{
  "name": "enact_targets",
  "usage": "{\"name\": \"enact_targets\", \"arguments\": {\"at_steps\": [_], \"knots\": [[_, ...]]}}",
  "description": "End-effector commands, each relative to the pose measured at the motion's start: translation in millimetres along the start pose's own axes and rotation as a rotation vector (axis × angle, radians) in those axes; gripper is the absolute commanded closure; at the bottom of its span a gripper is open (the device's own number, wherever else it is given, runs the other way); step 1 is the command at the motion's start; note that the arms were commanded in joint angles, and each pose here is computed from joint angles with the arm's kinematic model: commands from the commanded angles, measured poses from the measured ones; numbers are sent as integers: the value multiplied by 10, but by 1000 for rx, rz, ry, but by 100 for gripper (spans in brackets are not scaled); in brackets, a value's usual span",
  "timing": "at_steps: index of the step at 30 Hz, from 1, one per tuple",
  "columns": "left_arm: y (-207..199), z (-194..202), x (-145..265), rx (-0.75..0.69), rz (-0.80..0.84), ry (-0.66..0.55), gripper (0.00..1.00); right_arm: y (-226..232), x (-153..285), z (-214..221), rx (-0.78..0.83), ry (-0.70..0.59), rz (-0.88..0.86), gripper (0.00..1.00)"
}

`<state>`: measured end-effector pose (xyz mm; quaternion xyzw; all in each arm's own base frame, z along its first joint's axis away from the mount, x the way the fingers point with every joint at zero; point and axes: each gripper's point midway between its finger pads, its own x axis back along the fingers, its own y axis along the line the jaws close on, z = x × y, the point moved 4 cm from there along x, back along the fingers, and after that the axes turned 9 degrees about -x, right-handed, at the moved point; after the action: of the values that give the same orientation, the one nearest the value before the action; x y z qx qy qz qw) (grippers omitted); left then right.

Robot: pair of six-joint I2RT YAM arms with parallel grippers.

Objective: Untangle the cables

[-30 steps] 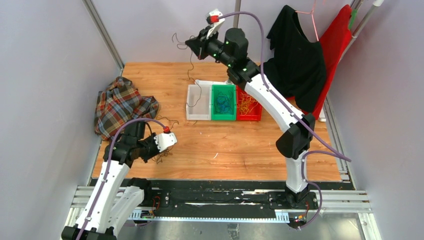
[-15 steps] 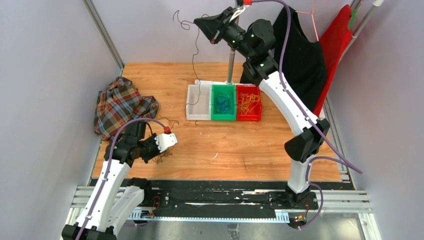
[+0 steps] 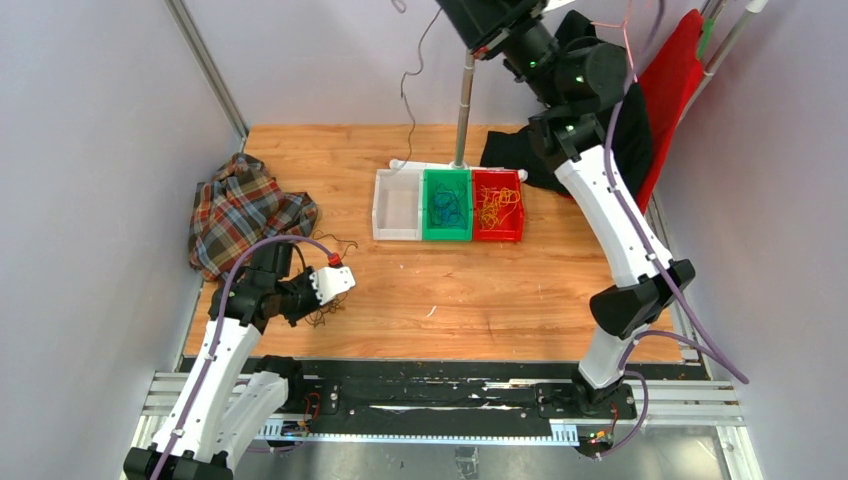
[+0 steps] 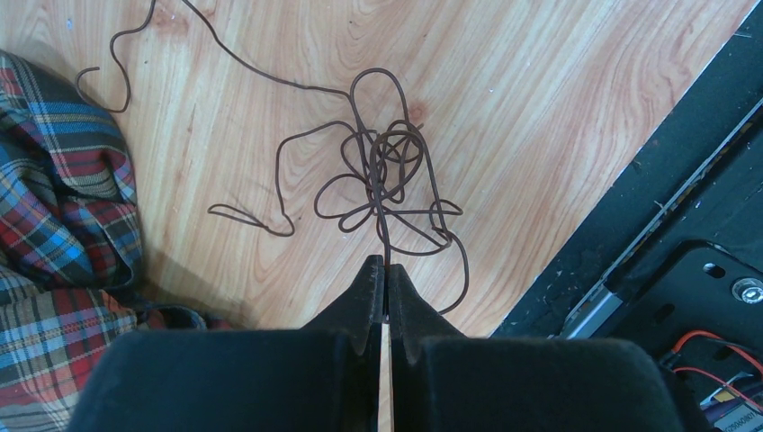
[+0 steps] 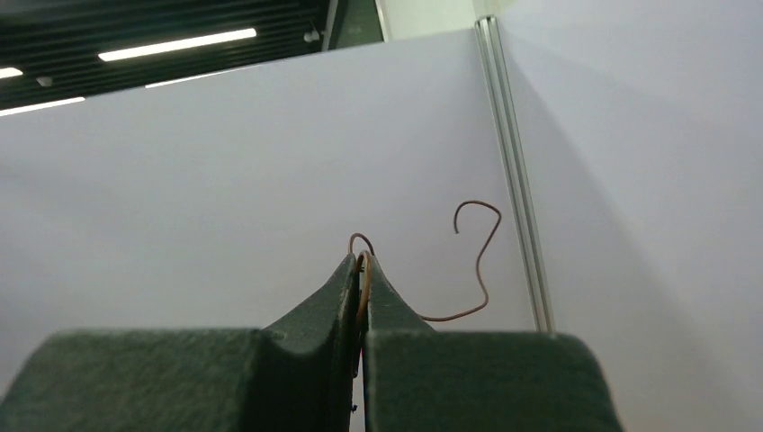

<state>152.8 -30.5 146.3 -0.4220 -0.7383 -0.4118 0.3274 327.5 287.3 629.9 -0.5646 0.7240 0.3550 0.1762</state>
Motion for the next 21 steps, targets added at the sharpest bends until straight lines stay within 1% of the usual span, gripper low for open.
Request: {"name": "enact_targets", "arguments": {"at_steps": [1,3,5,13,17,21], "knots": [[5,-24,6,0,0,-19,99,363,81,-422,-37,-102,-110,100],[6,-27,10,0,-2,-21,99,358,85,-423,-8,-97,-79,99],[8,-31,14,-1,-4,-23,99,242,72,-332,2,-58,-38,99],[2,-31,15,1,-5,-25,99,-335,103,182,-40,60,59,99],[-5,-17,-3,-6,1,-21,99,-408,90,298,-26,90,68,99],[-3,-17,-11,-9,8,-19,99,-384,59,333,7,109,66,99]]}}
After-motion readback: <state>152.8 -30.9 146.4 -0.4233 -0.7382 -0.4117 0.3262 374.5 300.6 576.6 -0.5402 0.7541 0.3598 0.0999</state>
